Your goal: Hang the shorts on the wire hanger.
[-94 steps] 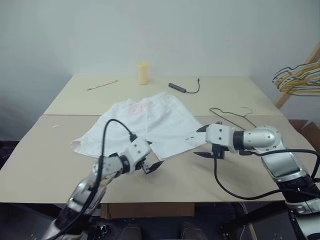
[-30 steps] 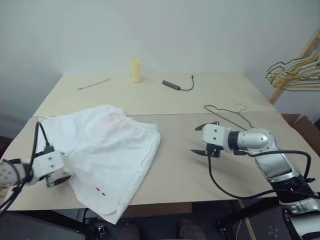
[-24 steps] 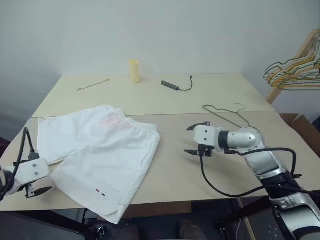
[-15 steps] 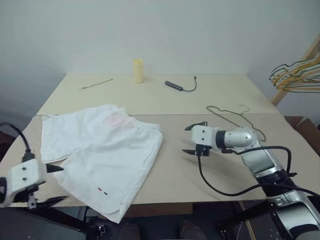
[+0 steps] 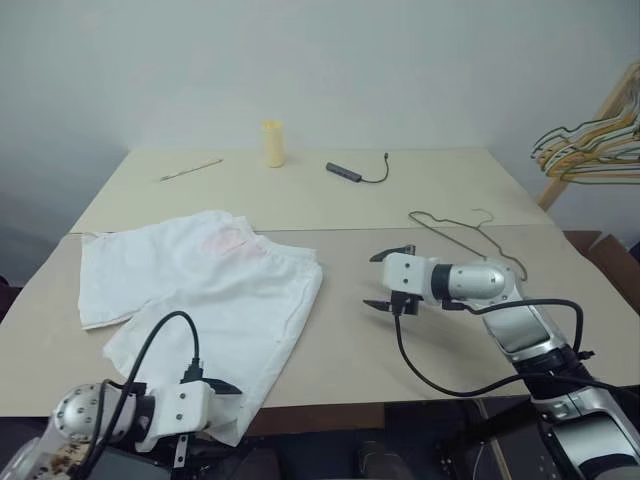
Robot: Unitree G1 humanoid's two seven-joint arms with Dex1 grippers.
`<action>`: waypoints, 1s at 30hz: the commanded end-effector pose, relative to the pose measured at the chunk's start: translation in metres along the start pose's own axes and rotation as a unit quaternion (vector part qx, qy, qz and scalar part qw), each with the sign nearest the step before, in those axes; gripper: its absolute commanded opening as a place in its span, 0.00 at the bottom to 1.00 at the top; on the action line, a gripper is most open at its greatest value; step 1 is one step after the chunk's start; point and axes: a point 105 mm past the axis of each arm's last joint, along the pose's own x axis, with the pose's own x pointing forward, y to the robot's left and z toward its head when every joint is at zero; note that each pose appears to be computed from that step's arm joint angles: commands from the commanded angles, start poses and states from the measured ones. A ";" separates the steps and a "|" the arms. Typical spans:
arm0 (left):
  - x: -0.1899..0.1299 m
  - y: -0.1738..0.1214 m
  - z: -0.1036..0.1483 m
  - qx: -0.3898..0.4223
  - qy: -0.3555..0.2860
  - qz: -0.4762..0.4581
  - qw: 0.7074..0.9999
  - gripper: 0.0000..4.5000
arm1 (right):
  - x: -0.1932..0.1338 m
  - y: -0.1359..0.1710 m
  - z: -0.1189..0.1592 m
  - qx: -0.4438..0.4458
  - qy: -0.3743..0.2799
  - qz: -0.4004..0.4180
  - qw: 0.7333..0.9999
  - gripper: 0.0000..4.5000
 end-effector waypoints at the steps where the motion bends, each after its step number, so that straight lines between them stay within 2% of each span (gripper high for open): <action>1: 0.006 0.003 0.001 0.043 0.007 0.016 0.999 0.99 | -0.010 -0.013 0.014 -0.002 -0.025 -0.032 0.999 1.00; 4: 0.010 0.000 0.006 0.032 -0.014 0.012 0.999 0.99 | -0.011 -0.013 0.012 -0.002 -0.022 -0.034 0.999 1.00; 5: 0.010 0.000 0.007 0.033 -0.015 0.011 0.999 0.91 | -0.010 -0.013 0.012 -0.002 -0.021 -0.034 0.999 1.00; 7: 0.010 -0.001 0.004 0.035 -0.005 0.011 0.999 0.81 | -0.010 -0.014 0.012 -0.002 -0.021 -0.035 0.999 1.00; 10: 0.009 -0.001 -0.001 0.034 0.007 0.009 0.999 0.58 | -0.010 -0.015 0.013 -0.002 -0.021 -0.036 0.999 1.00; 17: 0.002 -0.004 0.003 -0.022 -0.031 0.001 0.999 0.06 | -0.008 -0.013 0.006 -0.010 -0.007 -0.035 0.999 1.00; 18: 0.001 -0.005 0.003 -0.028 -0.033 -0.003 0.999 0.01 | -0.008 -0.013 0.006 -0.010 -0.007 -0.035 0.999 1.00; 24: -0.012 0.009 0.003 -0.051 -0.050 0.034 0.997 0.01 | -0.005 -0.015 0.008 -0.018 -0.008 -0.041 0.999 1.00; 30: -0.035 0.013 0.007 -0.080 -0.061 0.032 0.994 0.01 | 0.011 -0.005 0.014 -0.107 -0.014 -0.030 0.994 1.00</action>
